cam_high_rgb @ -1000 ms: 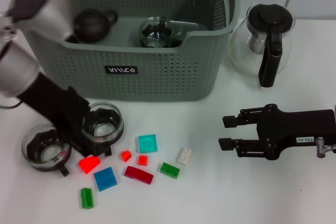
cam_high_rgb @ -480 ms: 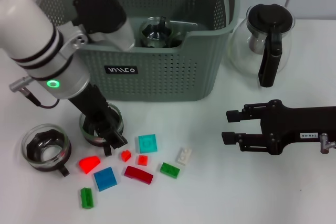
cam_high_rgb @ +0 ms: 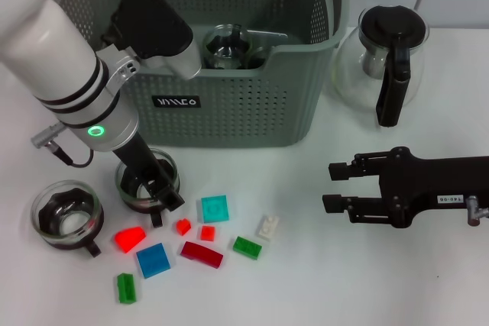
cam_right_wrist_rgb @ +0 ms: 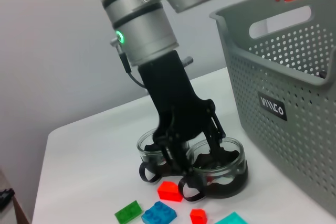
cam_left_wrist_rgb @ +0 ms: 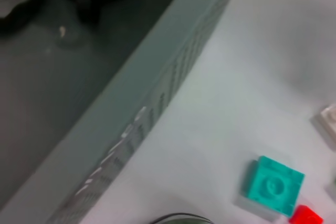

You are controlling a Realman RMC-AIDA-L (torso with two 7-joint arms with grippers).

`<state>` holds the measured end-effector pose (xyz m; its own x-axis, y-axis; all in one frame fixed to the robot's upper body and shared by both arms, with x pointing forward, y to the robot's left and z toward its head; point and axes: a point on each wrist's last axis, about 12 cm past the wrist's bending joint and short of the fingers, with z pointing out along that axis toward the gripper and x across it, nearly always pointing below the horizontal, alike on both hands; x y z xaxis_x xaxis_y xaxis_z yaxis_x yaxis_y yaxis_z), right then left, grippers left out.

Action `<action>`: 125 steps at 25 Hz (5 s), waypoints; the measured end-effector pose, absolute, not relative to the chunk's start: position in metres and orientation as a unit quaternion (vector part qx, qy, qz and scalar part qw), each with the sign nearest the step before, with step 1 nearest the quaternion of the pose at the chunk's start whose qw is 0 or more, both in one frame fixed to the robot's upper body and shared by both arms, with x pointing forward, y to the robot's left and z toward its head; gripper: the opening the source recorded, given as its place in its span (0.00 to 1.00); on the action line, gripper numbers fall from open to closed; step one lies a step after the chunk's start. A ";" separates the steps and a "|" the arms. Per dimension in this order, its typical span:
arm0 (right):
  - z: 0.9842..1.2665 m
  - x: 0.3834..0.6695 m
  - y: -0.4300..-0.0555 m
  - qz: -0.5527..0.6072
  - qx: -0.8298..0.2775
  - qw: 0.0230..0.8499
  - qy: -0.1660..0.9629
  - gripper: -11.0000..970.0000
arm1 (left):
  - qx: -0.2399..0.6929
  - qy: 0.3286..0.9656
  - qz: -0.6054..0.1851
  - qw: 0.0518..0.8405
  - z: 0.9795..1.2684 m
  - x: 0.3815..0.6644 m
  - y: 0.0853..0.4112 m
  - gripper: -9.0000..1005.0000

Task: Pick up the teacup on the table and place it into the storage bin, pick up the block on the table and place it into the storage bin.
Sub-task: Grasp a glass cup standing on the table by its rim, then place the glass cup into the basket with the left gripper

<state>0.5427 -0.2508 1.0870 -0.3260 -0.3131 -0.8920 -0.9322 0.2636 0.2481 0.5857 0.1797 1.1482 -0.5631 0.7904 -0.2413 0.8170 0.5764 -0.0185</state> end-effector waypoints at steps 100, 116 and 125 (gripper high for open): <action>1.092 0.539 -0.252 0.438 -0.449 0.356 0.693 0.62 | 0.481 0.754 -0.259 0.365 1.248 0.553 0.299 0.04; 1.094 0.537 -0.250 0.449 -0.451 0.357 0.683 0.62 | 0.380 0.780 -0.208 0.451 1.256 0.653 0.216 0.04; 1.094 0.537 -0.249 0.450 -0.448 0.363 0.682 0.62 | 0.346 0.822 -0.114 0.438 1.213 0.693 0.178 0.04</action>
